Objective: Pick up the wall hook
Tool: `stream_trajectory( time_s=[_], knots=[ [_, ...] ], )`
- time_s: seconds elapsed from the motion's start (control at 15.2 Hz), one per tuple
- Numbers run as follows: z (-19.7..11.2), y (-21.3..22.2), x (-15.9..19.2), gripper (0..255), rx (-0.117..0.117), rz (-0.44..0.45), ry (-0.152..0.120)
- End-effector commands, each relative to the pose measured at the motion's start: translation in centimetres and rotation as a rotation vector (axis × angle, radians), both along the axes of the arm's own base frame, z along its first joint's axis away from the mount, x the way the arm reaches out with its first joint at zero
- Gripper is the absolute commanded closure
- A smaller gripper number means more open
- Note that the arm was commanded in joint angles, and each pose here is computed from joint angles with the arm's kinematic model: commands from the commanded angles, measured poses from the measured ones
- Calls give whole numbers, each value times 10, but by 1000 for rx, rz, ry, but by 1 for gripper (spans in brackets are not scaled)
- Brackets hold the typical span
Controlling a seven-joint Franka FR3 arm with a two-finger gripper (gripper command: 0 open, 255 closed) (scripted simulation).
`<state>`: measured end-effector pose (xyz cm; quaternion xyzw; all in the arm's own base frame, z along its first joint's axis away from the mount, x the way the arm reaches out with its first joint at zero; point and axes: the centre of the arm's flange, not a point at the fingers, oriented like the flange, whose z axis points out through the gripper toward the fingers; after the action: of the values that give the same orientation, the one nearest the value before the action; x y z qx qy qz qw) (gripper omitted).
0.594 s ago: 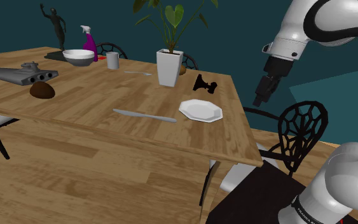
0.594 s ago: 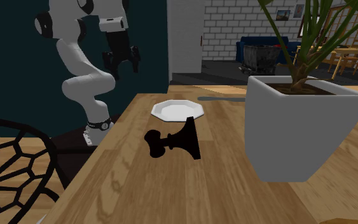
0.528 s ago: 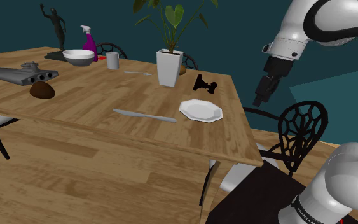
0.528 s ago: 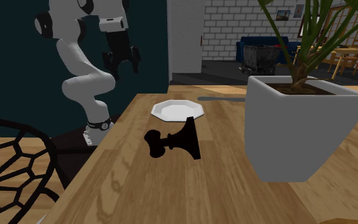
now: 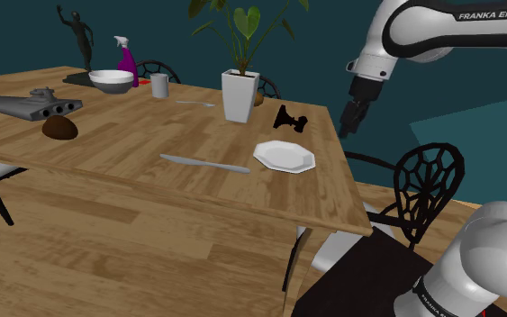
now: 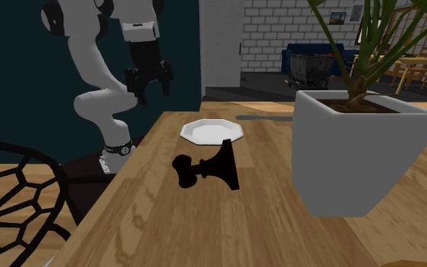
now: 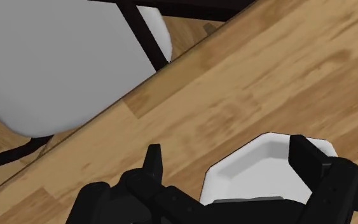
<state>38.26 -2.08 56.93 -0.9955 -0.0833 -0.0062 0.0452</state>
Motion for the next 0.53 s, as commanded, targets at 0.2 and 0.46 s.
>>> stream_trajectory(
  time_s=[0.2,0.46],
  knots=[
    [-7,-22,62,0,-18,59,2],
    [-13,-38,112,0,-32,105,3]
  ],
)
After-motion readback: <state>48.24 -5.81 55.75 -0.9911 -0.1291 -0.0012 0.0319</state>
